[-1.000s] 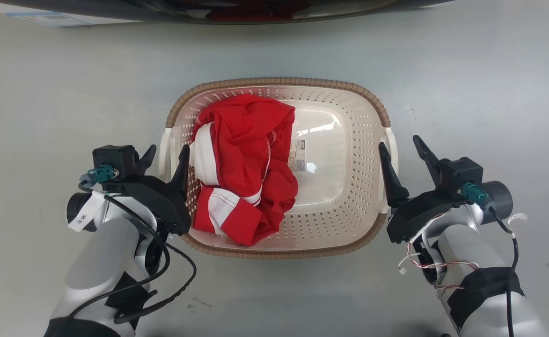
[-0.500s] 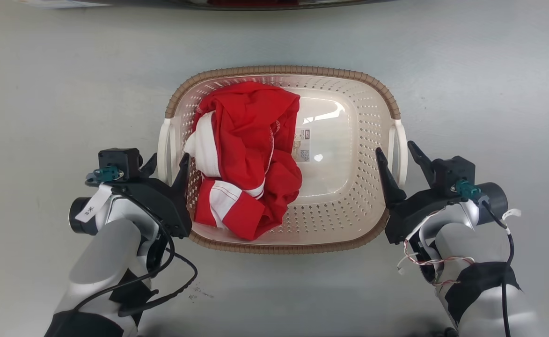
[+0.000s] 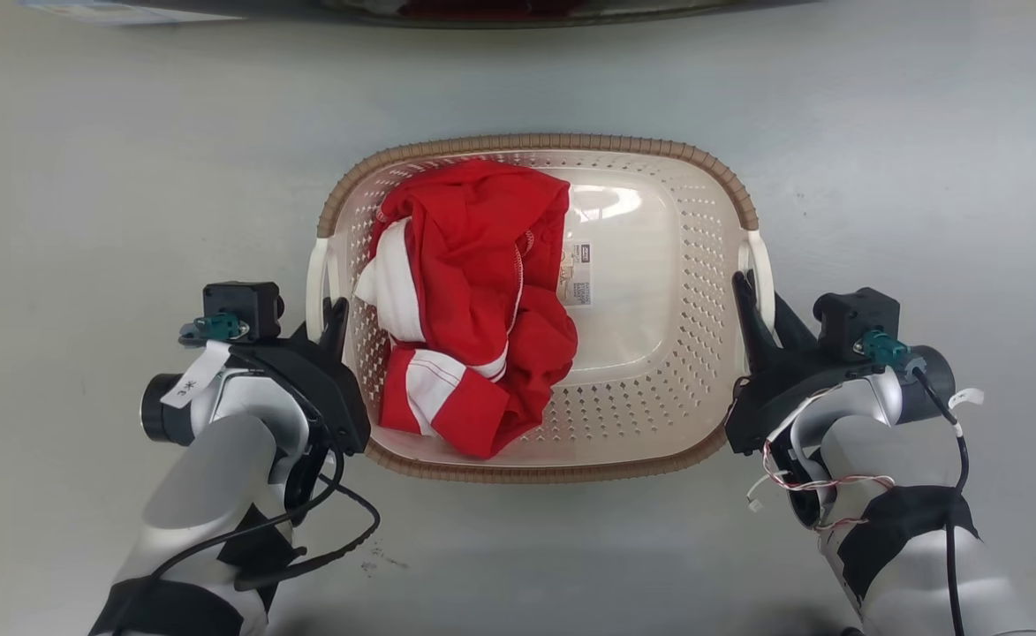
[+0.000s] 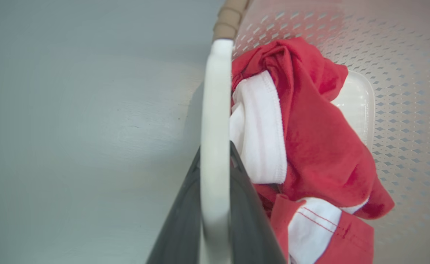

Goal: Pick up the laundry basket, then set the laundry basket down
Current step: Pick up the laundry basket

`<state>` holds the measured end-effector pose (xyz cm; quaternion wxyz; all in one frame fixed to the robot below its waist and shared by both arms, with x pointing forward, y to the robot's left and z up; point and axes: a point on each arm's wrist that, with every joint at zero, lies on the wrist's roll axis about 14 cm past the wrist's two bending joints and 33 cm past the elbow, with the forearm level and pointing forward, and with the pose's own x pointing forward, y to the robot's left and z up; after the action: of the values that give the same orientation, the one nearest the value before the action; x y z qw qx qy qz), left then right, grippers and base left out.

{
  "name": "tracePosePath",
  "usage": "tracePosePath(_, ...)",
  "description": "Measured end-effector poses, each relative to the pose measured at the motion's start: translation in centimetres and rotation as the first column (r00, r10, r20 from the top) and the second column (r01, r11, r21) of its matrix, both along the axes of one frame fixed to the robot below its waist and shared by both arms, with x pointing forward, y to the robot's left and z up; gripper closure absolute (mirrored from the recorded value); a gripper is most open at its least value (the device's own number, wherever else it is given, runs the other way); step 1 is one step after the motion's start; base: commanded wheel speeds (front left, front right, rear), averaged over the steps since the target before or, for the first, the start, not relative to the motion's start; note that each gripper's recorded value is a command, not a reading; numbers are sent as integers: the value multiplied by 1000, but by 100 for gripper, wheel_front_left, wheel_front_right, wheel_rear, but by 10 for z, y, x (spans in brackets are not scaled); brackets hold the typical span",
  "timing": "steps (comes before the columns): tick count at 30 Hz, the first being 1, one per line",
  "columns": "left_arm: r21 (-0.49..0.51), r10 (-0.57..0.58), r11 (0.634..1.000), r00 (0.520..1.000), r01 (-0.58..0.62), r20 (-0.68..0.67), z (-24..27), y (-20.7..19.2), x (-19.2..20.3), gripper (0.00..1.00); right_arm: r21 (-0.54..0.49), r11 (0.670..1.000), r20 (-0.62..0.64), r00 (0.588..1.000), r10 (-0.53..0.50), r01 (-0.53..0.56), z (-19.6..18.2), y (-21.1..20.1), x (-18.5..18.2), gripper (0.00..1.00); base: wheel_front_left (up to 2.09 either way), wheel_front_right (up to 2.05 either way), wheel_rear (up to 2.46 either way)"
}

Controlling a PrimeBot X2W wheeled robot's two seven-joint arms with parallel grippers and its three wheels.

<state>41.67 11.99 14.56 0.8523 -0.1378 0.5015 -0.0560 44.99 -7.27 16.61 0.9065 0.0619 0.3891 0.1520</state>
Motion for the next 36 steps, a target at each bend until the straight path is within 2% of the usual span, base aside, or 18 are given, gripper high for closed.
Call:
tracePosePath(20,-21,1,1000,1000,-1,-13,42,-7,-2,100,-27,999,-25,999,38,-39,33,-6,-7,100,0,0,0)
tracePosePath(36,-45,3,999,999,-4,-38,83,-10,-17,100,-35,997,19,998,65,-64,84,-5,0,100,0,0,0)
